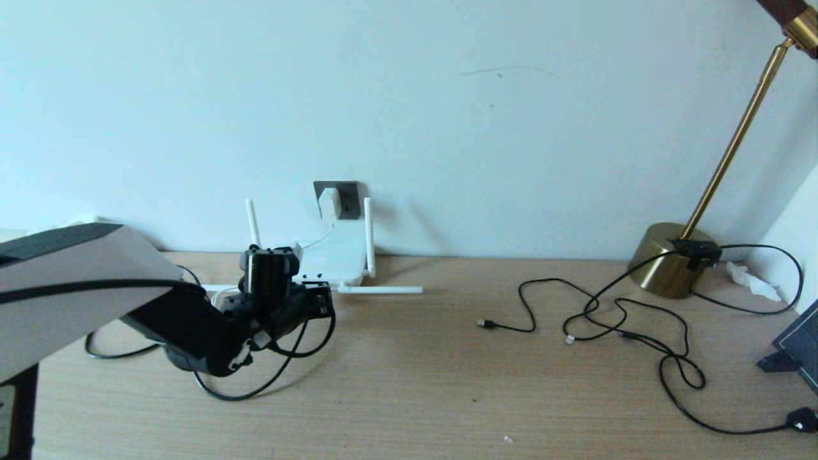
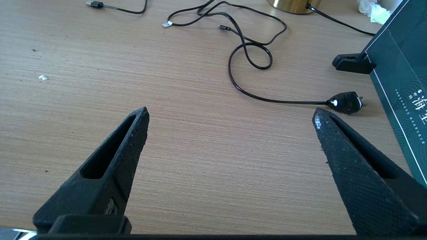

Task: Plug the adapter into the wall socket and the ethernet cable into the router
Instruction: Plug cable into router interface

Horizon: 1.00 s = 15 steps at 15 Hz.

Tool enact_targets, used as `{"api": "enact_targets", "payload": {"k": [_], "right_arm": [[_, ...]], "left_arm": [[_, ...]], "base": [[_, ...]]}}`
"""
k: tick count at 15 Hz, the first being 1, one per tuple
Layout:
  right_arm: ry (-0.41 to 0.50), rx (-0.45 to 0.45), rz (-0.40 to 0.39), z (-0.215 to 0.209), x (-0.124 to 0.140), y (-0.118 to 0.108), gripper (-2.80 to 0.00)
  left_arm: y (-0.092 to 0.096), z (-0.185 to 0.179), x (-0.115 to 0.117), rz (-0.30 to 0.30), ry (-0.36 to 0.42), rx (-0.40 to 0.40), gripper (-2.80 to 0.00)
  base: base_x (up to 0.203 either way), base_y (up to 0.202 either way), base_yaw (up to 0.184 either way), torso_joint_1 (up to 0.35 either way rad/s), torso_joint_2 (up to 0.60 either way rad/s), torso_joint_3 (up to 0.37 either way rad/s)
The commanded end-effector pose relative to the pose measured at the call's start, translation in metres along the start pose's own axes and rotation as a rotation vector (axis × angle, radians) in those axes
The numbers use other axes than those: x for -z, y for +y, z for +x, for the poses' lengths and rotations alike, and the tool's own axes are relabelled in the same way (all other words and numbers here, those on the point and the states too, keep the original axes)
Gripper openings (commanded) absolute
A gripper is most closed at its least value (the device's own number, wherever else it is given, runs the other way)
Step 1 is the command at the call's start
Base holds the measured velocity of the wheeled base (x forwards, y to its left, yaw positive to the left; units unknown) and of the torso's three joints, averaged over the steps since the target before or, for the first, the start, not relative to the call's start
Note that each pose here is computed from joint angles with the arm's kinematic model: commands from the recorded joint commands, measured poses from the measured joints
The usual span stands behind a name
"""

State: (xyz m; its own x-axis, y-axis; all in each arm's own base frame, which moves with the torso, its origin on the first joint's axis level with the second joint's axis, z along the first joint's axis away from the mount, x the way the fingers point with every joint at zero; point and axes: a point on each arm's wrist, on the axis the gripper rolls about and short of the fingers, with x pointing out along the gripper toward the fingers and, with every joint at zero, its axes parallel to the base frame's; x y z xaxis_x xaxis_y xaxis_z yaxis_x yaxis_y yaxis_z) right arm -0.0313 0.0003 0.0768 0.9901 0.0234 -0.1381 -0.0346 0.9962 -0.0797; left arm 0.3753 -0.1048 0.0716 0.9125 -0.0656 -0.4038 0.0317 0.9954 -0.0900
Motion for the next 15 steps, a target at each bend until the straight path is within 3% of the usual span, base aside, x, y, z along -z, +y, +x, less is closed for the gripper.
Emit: {"api": "enact_targets", "payload": {"k": [1, 15], "right_arm": [[0.002, -0.001, -0.001, 0.0001, 0.0001, 0.0000, 0.00], [0.002, -0.001, -0.001, 0.0001, 0.0001, 0.0000, 0.00]], "left_arm": [[-0.0010, 0.0004, -0.0005, -0.001, -0.005, 0.001, -2.80], [-0.0016, 0.0058, 0.0024, 0.000, 0.001, 0.000, -2.80]], "base": [[0.000, 0.000, 0.000, 0.000, 0.00, 0.000], [0.000, 0.000, 0.000, 0.000, 0.00, 0.000]]}}
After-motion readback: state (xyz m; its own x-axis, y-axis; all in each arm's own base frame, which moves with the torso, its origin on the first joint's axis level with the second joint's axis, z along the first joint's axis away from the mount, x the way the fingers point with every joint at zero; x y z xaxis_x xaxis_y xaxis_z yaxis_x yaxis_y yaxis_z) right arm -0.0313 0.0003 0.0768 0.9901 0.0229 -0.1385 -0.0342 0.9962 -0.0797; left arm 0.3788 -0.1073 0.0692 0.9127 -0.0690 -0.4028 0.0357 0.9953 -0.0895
